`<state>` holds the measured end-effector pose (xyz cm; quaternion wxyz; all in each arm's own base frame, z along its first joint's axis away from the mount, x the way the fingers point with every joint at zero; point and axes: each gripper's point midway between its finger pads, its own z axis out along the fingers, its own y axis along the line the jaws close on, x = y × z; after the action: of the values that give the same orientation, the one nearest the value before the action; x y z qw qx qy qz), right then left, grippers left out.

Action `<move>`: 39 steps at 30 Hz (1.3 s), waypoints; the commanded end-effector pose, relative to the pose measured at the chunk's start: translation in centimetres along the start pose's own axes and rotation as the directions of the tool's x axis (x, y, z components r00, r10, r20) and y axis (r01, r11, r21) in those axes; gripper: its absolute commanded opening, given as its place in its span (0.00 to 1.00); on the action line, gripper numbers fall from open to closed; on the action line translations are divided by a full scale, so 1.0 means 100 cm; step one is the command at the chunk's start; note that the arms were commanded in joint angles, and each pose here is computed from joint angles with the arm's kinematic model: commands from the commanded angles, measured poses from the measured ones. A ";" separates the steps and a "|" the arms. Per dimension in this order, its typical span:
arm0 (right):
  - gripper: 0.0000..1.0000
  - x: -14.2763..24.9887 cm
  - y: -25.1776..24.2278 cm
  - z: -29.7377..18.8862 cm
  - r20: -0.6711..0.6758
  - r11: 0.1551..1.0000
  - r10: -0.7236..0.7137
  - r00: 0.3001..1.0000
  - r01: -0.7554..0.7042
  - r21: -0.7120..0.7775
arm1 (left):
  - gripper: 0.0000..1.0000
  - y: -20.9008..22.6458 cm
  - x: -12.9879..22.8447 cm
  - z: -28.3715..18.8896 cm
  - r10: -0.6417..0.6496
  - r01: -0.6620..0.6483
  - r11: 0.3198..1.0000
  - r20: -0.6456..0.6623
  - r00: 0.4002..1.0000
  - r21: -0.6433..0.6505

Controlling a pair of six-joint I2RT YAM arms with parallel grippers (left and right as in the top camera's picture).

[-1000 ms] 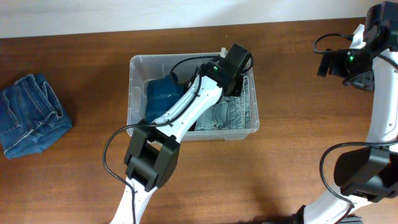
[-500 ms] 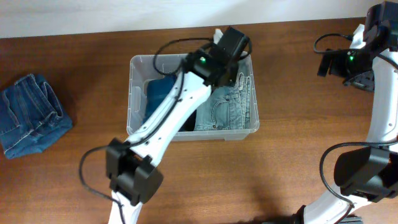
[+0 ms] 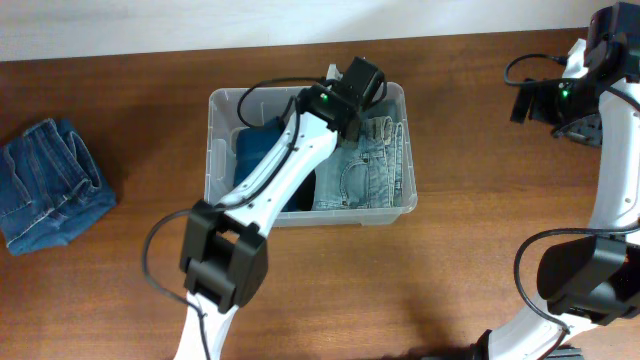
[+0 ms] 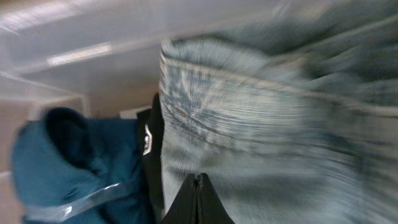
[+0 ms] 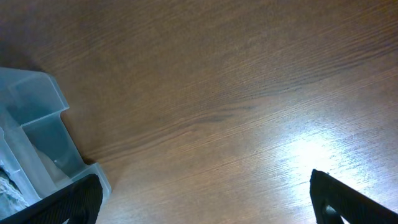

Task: Pack container
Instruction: 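Press the light-wash jeans down into the container with the left gripper, then lift the left gripper out and move it left toward the dark blue jeans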

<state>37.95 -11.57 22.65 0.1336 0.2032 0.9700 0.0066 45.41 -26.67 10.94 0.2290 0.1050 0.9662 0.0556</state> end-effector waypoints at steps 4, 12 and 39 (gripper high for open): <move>0.98 -0.001 -0.002 -0.005 0.012 1.000 0.000 1.000 0.000 0.008 | 0.01 0.006 -0.001 0.000 0.017 -0.017 1.000 -0.005 1.000 -0.019; 0.99 -0.001 -0.002 -0.005 0.012 1.000 0.000 1.000 0.000 0.008 | 0.00 0.044 -0.038 -0.081 -0.041 0.049 0.997 0.142 0.989 -0.053; 0.99 -0.001 -0.002 -0.005 0.012 1.000 0.000 1.000 0.000 0.008 | 0.25 0.472 0.111 -0.176 -0.787 0.759 0.457 0.187 0.588 -0.464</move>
<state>37.95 -11.57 22.65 0.1336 0.2030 0.9700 0.0066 37.73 17.90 28.85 0.2263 -0.3701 0.8811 0.1884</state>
